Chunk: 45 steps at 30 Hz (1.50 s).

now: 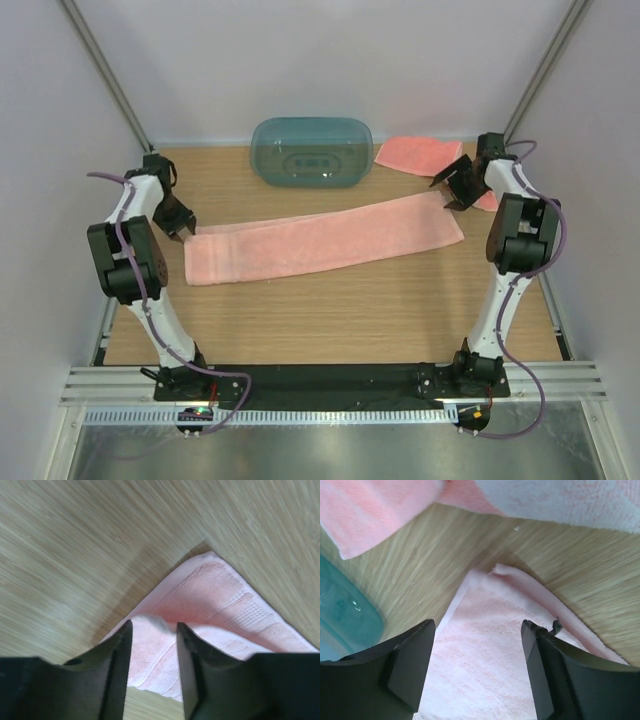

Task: Roll the towels
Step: Fold the towel

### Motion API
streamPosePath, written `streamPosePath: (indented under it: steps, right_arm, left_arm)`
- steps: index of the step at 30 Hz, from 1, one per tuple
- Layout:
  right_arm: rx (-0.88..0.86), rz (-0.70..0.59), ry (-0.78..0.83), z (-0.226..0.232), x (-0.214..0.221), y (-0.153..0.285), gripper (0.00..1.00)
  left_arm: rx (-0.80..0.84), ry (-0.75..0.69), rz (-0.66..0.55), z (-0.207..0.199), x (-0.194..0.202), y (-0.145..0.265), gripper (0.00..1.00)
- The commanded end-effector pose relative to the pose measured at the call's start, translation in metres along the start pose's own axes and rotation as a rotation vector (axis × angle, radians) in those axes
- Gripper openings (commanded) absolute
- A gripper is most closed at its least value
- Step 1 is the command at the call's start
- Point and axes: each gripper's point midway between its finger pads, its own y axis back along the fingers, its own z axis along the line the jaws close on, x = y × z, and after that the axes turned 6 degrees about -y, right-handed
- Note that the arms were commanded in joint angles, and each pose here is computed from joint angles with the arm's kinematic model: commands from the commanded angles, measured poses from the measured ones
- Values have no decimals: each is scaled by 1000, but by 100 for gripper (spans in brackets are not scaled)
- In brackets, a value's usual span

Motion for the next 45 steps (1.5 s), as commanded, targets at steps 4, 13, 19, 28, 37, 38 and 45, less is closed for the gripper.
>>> streamPosePath:
  steps: [4,13,19,28,37,38,45]
  right_arm:
    - [-121,-228,213,65,-10,105,100]
    - [-313,19,532,74,195,119,59]
    - [-512,373,607,61,334,101,1]
    - [-491,560,644,39,389,53,1]
    - [-454,595,621,21,374,11,1]
    - [-444,591,607,16,367,7,1]
    - [-443,580,552,2,331,5,1]
  left_arm:
    - [21,-22,-213,-1,-22,59,59]
    - [216,-217,-273,-58,96,99,55]
    - [412,-350,-192,-98,175,87,47]
    - [490,-400,-110,-127,203,58,43]
    - [314,-418,-89,-111,200,6,38]
    - [301,-417,-90,-108,199,3,38]
    - [206,-379,-106,-71,177,-7,37]
